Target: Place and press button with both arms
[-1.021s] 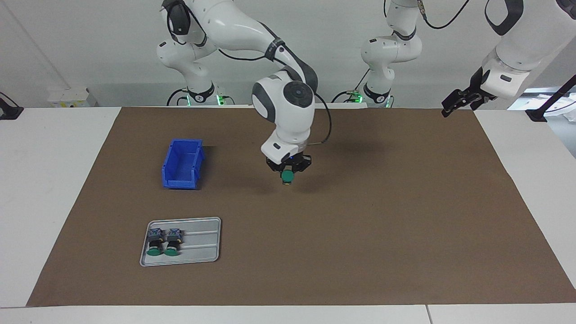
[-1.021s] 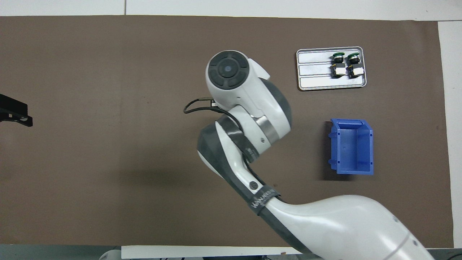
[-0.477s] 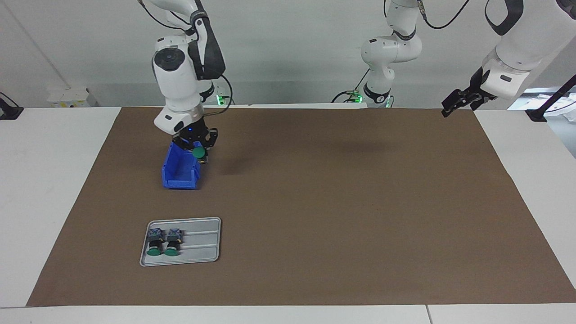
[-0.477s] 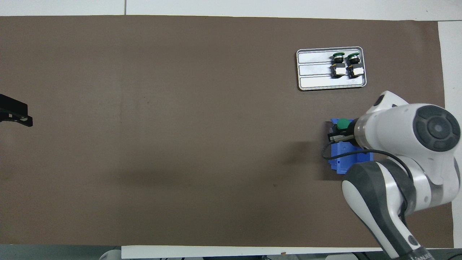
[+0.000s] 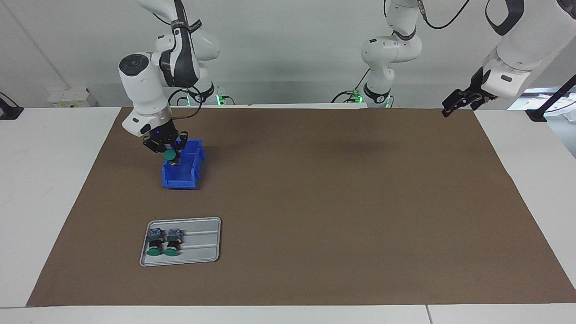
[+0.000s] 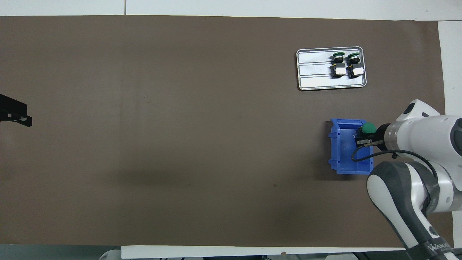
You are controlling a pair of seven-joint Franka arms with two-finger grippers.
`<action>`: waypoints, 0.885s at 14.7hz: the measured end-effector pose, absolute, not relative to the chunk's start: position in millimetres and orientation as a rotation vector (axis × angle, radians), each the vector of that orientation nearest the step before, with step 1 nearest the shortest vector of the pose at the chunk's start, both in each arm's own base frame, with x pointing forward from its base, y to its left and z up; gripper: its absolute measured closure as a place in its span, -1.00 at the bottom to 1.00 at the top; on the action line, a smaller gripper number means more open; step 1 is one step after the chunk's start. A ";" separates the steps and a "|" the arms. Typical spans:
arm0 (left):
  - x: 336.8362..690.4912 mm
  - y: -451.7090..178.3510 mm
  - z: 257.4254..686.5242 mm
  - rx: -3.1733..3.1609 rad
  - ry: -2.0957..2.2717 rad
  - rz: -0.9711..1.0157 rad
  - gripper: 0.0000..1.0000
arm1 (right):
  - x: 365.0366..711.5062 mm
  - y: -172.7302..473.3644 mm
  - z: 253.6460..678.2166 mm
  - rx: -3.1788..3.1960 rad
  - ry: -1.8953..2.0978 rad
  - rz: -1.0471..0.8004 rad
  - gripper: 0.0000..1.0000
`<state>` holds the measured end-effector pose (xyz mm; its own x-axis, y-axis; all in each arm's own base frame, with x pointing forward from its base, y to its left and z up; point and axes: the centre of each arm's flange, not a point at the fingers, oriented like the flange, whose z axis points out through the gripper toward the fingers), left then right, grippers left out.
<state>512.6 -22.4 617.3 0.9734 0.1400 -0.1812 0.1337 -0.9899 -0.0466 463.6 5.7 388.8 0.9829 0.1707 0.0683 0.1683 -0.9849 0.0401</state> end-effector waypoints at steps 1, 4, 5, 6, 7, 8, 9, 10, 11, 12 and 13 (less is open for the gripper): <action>512.6 -22.0 617.3 -3.087 -0.215 0.287 -1.00 | 464.4 5.8 382.0 3.095 0.261 0.104 0.35; 512.6 -21.9 617.3 -3.087 -0.216 0.287 -1.00 | 465.1 6.8 370.3 3.099 0.237 0.077 0.35; 512.6 -21.9 617.2 -3.087 -0.215 0.287 -1.00 | 464.3 6.9 366.6 3.100 0.235 0.073 0.35; 512.6 -22.0 617.2 -3.087 -0.215 0.287 -1.00 | 463.4 7.0 363.0 3.100 0.234 0.070 0.35; 512.6 -22.2 617.2 -3.087 -0.215 0.287 -1.00 | 462.8 7.0 359.2 3.101 0.233 0.067 0.35; 512.6 -22.5 617.3 -3.087 -0.214 0.287 -1.00 | 462.9 7.2 356.0 3.101 0.234 0.070 0.35; 512.6 -22.6 617.3 -3.087 -0.213 0.287 -1.00 | 463.2 7.4 353.7 3.101 0.233 0.071 0.35; 512.6 -22.3 617.3 -3.087 -0.214 0.287 -1.00 | 463.5 7.5 352.5 3.101 0.228 0.071 0.35; 512.6 -21.8 617.2 -3.087 -0.216 0.287 -1.00 | 463.6 8.0 351.8 3.102 0.219 0.069 0.35; 512.7 -21.4 617.2 -3.087 -0.217 0.287 -1.00 | 463.6 8.4 351.7 3.102 0.214 0.069 0.35; 512.7 -21.1 617.3 -3.087 -0.218 0.287 -1.00 | 463.6 8.8 351.7 3.102 0.212 0.069 0.35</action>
<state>512.7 -21.1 617.3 0.9731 0.1424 -0.1813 0.1361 -0.9896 -0.0466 463.6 8.8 351.7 0.9897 0.1366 0.0423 0.1352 -0.9902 0.0340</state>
